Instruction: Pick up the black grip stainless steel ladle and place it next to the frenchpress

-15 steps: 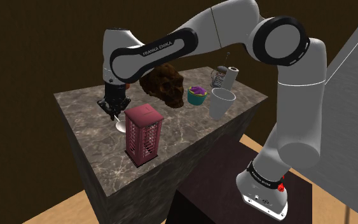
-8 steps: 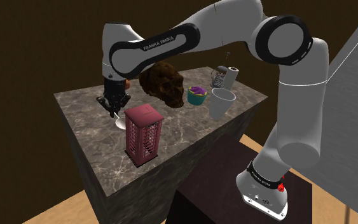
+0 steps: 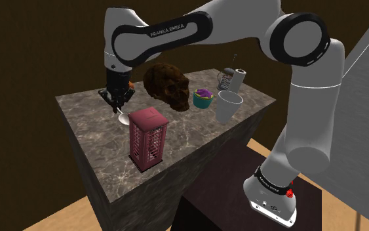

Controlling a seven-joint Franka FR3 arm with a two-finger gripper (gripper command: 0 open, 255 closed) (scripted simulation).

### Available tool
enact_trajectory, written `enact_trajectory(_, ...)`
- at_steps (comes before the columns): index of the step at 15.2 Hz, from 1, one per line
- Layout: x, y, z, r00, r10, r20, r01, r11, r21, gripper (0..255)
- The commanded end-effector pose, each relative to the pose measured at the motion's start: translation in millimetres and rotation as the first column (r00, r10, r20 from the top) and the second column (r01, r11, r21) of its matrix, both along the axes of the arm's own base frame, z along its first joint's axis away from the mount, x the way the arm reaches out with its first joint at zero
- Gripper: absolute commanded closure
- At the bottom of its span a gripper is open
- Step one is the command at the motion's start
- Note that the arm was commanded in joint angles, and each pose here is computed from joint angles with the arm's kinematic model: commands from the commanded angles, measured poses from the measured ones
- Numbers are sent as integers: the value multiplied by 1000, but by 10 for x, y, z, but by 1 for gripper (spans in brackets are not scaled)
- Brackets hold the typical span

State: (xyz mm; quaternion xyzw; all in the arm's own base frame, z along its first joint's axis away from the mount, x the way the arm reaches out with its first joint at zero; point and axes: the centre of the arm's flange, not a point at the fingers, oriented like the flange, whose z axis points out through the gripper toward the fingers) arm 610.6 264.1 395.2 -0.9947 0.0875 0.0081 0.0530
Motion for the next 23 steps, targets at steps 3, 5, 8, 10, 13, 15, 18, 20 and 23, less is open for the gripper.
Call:
enact_trajectory(3, 3, 0, 215, 1000, 0, 0, 0, 1000, 0, 255)
enact_trajectory(5, 3, 0, 320, 1000, 0, 0, 0, 1000, 0, 255)
enact_trajectory(8, 3, 0, 479, 1000, 0, 0, 0, 1000, 0, 255)
enact_trajectory(10, 3, 0, 584, 1000, 0, 0, 0, 1000, 0, 255)
enact_trajectory(13, 3, 0, 743, 1000, 0, 0, 0, 1000, 0, 255)
enact_trajectory(15, 3, 0, 848, 1000, 0, 0, 0, 1000, 0, 255)
enact_trajectory(18, 3, 0, 1007, 1000, 0, 0, 0, 1000, 0, 255)
enact_trajectory(20, 3, 0, 1112, 1000, 0, 0, 0, 1000, 0, 255)
enact_trajectory(23, 3, 0, 1271, 1000, 0, 0, 0, 1000, 0, 255)
